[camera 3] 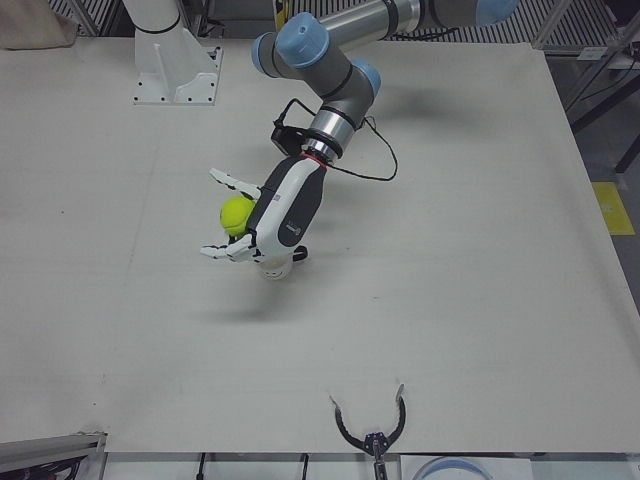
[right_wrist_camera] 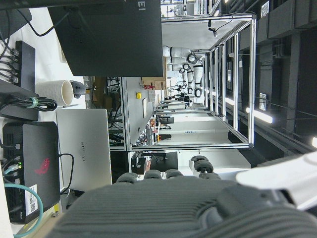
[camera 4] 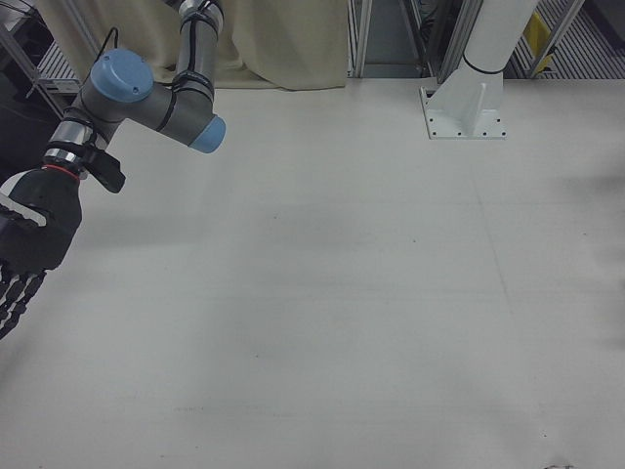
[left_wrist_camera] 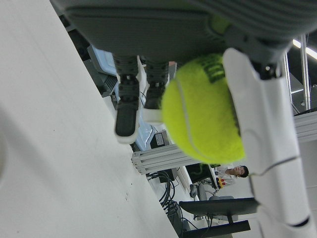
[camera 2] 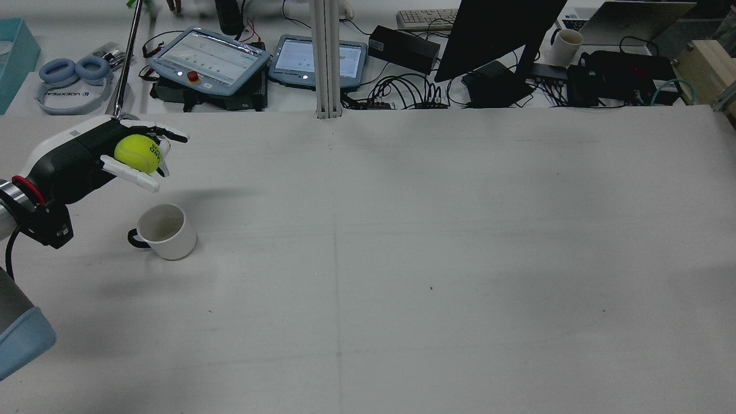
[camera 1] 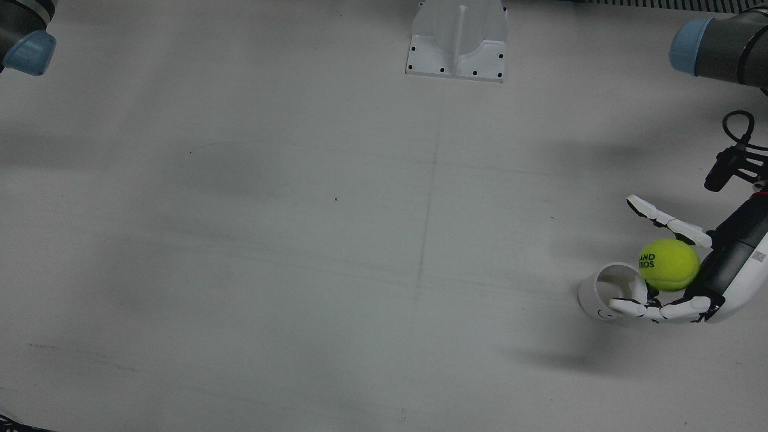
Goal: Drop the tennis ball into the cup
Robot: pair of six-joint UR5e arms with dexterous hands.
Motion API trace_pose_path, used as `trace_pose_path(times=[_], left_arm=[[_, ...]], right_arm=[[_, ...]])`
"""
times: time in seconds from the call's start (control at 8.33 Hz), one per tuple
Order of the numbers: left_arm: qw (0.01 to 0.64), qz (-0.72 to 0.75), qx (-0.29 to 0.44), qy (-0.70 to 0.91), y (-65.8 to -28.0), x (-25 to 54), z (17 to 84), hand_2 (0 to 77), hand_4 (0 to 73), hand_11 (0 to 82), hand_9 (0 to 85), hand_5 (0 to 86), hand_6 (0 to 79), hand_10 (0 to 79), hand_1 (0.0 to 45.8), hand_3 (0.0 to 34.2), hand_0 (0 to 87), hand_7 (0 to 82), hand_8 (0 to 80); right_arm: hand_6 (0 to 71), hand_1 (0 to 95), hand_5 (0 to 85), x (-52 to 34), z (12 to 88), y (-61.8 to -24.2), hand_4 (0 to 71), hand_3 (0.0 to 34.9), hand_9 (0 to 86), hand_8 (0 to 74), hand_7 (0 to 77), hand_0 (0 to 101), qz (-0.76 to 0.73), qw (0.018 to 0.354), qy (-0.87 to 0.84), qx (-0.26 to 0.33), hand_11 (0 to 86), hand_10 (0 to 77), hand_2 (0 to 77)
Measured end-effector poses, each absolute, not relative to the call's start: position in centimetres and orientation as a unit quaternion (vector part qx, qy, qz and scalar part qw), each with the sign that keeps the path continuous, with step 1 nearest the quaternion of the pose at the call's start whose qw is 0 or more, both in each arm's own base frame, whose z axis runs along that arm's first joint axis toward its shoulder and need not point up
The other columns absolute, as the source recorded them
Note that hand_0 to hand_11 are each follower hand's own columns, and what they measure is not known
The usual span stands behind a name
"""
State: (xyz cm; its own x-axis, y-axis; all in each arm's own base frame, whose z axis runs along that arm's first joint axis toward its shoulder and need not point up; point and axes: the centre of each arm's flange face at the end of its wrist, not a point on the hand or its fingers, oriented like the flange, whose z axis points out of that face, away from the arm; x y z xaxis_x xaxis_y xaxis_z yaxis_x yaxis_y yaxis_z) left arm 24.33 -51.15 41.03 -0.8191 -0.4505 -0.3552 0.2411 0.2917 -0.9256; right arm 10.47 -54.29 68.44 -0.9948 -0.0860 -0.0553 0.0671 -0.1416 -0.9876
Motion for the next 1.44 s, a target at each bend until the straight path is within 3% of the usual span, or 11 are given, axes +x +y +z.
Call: trace_pose_path(times=[0.12, 0.24, 0.36, 0.48, 0.6, 0.84, 0.96, 1.08, 1.2, 1.32, 1.44], left_arm=[[0.29, -0.589, -0.071, 0.751, -51.2, 24.3, 41.0, 0.5, 42.5, 46.9, 70.4, 19.1, 49.6, 32.7, 13.1, 0.0, 56.6, 58.4, 50.2], [0.287, -0.584, -0.073, 0.756, -51.1, 24.3, 41.3, 1.1, 24.0, 27.3, 52.4, 8.7, 49.6, 10.4, 13.6, 0.0, 59.4, 58.4, 31.1], [0.283, -0.577, -0.076, 0.762, -51.0, 24.3, 41.9, 1.1, 22.4, 9.3, 40.4, 6.0, 49.6, 0.5, 16.4, 0.0, 58.5, 58.4, 16.4], [0.281, -0.574, -0.078, 0.765, -50.9, 24.3, 42.3, 1.1, 22.4, 9.3, 40.4, 6.0, 49.6, 0.5, 16.4, 0.0, 58.5, 58.4, 16.4], [0.28, -0.572, -0.079, 0.767, -50.8, 24.2, 42.6, 1.1, 19.6, 1.1, 6.0, 3.3, 49.6, 0.0, 18.5, 0.0, 58.6, 58.4, 0.5], [0.277, -0.569, -0.081, 0.77, -50.6, 24.0, 43.1, 1.1, 19.6, 1.1, 1.6, 3.8, 50.2, 0.0, 18.5, 0.0, 58.4, 57.8, 0.0], [0.275, -0.568, -0.083, 0.771, -50.6, 23.9, 43.1, 0.5, 16.9, 1.1, 2.7, 1.6, 35.5, 0.0, 17.5, 0.0, 58.6, 46.9, 0.0], [0.274, -0.568, -0.085, 0.771, -50.5, 23.8, 43.2, 0.5, 16.4, 1.1, 2.7, 3.3, 24.0, 0.0, 25.6, 0.0, 60.5, 36.5, 0.0], [0.273, -0.569, -0.086, 0.771, -50.5, 23.8, 43.2, 0.5, 14.2, 1.1, 2.7, 3.3, 7.6, 0.0, 21.8, 0.0, 59.5, 24.0, 0.0], [0.273, -0.569, -0.086, 0.771, -50.4, 23.7, 43.4, 0.5, 14.7, 1.1, 2.7, 3.3, 0.0, 0.0, 23.5, 0.0, 59.4, 18.5, 0.0], [0.273, -0.569, -0.086, 0.771, -50.4, 23.7, 43.6, 0.5, 15.8, 1.1, 2.7, 3.3, 0.0, 0.0, 23.5, 0.0, 59.4, 18.5, 0.0]], right_arm=[[0.0, 0.5, 0.0, 10.5, 68.4, -54.3, 0.0, 0.0, 0.0, 0.0, 0.0, 0, -0.756, 0.051, 0.653, -0.007, 0.5, 0.0, 0.5], [0.0, 0.5, 0.0, 10.5, 68.4, -54.3, 0.0, 0.0, 0.0, 0.0, 0.0, 0, -0.755, 0.051, 0.653, -0.007, 0.5, 0.0, 0.5], [0.0, 0.5, 0.0, 10.5, 68.4, -54.3, 0.0, 0.0, 0.0, 0.0, 0.0, 0, -0.755, 0.051, 0.653, -0.007, 0.5, 0.0, 0.5], [0.0, 0.5, 0.0, 10.5, 68.4, -54.3, 0.0, 0.0, 0.0, 0.0, 0.0, 0, -0.755, 0.051, 0.654, -0.007, 0.5, 0.0, 0.5], [0.0, 0.5, 0.0, 10.5, 68.4, -54.3, 0.0, 0.0, 0.0, 0.0, 0.0, 0, -0.755, 0.051, 0.654, -0.007, 0.5, 0.0, 0.5], [0.0, 0.5, 0.0, 10.5, 68.4, -54.3, 0.0, 0.0, 0.0, 0.0, 0.0, 0, -0.755, 0.051, 0.653, -0.007, 0.5, 0.0, 0.5], [0.0, 0.5, 0.0, 10.5, 68.4, -54.3, 0.0, 0.0, 0.0, 0.0, 0.0, 0, -0.755, 0.051, 0.653, -0.007, 0.5, 0.0, 0.5], [0.0, 0.5, 0.0, 10.5, 68.4, -54.3, 0.0, 0.0, 0.0, 0.0, 0.0, 0, -0.755, 0.051, 0.653, -0.007, 0.5, 0.0, 0.5], [0.0, 0.5, 0.0, 10.5, 68.4, -54.3, 0.0, 0.0, 0.0, 0.0, 0.0, 0, -0.755, 0.051, 0.653, -0.007, 0.5, 0.0, 0.5], [0.0, 0.5, 0.0, 10.5, 68.4, -54.3, 0.0, 0.0, 0.0, 0.0, 0.0, 0, -0.755, 0.051, 0.653, -0.007, 0.5, 0.0, 0.5], [0.0, 0.5, 0.0, 10.5, 68.4, -54.3, 0.0, 0.0, 0.0, 0.0, 0.0, 0, -0.755, 0.051, 0.653, -0.007, 0.5, 0.0, 0.5]])
